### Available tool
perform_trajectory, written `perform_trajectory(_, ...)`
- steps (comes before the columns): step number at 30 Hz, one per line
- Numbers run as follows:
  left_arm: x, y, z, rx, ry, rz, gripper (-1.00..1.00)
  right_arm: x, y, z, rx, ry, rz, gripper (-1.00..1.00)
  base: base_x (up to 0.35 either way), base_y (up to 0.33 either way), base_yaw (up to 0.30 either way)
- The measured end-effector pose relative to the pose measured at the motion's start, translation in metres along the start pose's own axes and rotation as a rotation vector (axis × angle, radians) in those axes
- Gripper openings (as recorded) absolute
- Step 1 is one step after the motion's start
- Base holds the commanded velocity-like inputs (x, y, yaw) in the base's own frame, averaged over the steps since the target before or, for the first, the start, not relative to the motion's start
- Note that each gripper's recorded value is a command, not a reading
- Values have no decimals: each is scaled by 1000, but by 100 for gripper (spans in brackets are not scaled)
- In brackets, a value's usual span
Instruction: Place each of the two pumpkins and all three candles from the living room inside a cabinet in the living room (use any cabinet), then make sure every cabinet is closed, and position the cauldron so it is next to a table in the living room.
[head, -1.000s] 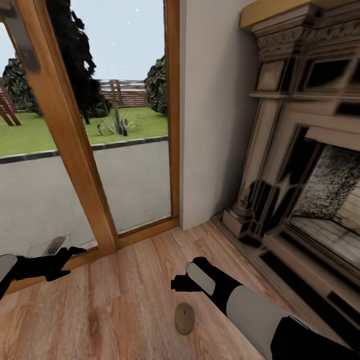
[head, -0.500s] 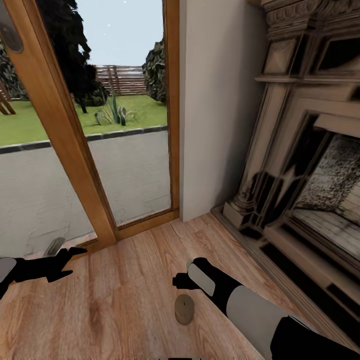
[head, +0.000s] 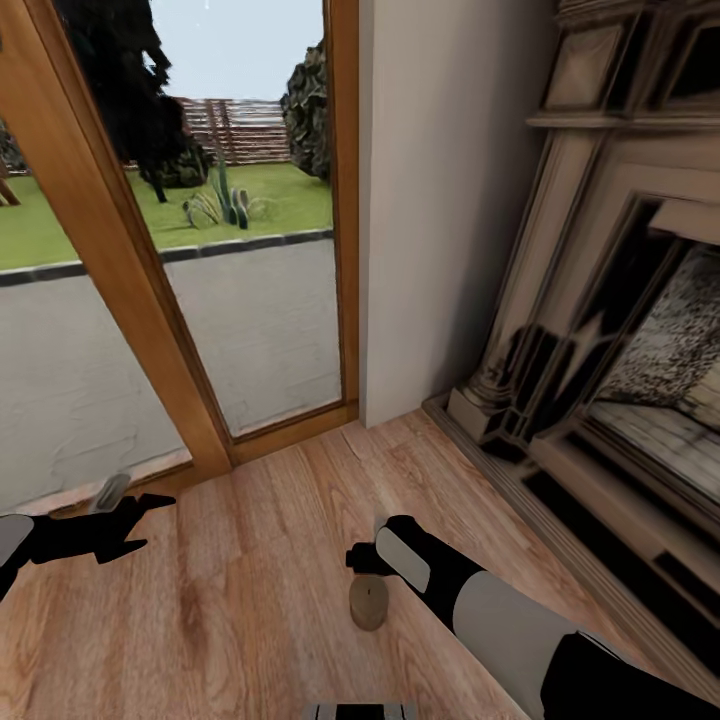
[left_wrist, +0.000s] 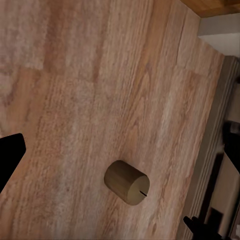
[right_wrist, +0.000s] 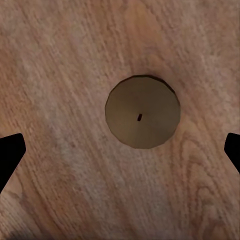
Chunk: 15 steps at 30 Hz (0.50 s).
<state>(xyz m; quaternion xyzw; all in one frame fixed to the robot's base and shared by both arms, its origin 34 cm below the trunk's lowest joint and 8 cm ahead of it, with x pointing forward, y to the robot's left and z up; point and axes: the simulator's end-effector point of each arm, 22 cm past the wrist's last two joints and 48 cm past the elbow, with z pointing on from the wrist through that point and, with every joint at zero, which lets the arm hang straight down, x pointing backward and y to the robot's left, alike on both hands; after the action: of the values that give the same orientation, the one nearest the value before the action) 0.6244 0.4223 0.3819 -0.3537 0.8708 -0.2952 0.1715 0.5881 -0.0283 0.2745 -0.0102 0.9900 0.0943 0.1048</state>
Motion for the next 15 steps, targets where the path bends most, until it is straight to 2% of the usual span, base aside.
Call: perform_trajectory(15,9,26,22,-44,35,-23,100,16,-6,28,2,37,22,100,0,0,0)
